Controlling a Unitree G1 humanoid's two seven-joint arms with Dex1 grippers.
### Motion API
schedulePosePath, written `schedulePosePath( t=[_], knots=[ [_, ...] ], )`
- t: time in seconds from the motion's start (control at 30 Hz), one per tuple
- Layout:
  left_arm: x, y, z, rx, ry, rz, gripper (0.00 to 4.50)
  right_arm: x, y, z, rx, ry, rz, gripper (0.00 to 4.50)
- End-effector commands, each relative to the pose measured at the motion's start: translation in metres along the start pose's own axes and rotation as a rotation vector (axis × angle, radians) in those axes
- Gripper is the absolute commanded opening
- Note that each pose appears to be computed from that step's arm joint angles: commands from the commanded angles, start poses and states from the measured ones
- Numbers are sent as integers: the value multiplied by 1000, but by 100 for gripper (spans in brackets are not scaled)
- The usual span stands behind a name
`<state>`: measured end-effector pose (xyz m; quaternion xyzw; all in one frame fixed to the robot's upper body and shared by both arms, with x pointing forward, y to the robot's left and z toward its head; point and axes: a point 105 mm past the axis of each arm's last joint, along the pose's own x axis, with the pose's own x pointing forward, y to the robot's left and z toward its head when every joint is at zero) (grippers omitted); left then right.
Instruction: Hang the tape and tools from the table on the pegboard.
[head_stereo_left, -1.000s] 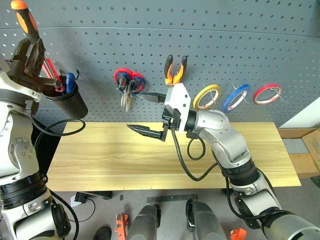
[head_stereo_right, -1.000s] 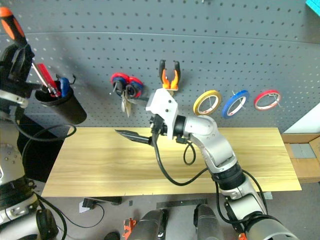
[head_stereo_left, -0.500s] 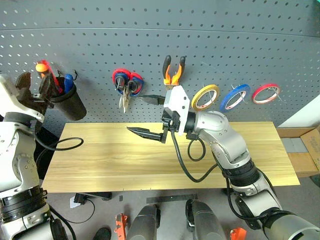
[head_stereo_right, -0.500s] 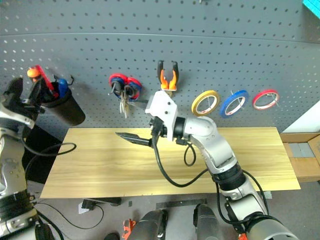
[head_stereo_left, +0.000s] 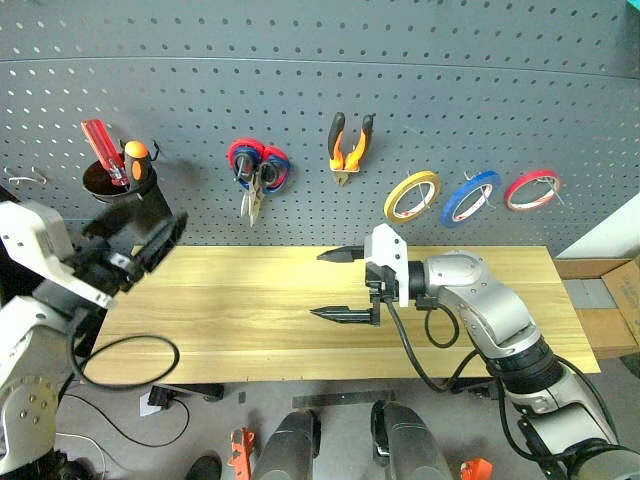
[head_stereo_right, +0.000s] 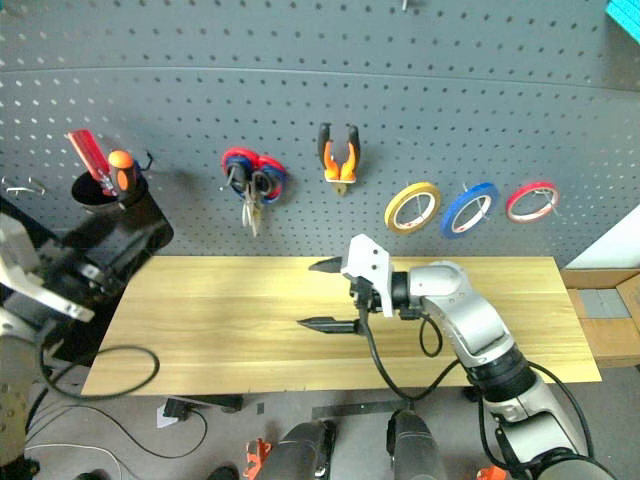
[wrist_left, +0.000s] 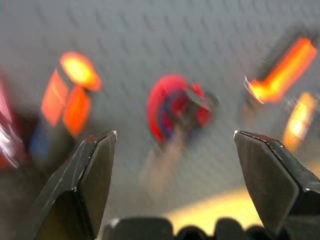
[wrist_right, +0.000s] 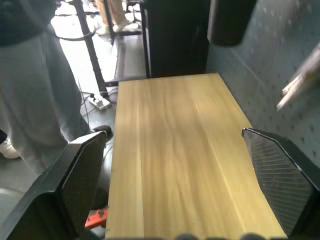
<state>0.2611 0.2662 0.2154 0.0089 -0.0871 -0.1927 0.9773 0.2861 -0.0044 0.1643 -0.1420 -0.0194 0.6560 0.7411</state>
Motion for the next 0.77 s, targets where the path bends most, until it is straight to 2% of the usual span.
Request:
schedulePosePath(
  t=[0.03,0.2,0.3,0.37,0.53,0.77],
  knots=[
    [-4,-3,-12,19,30,-9,400,-2,-9,6,10,-57,-80,450],
    [1,10,-45,5,76,107,400,-17,-28,-22,82,-35,-275,450],
    [5,28,-77,128,184,238,400,-31,-42,-42,110,-8,-427,450],
    [11,32,-91,147,194,267,400,-41,-46,-53,133,13,-481,450],
    [24,17,-120,113,215,238,400,-70,-47,-85,176,106,-569,450],
    [18,3,-147,124,301,207,400,-91,-48,-104,238,136,-653,450]
  ],
)
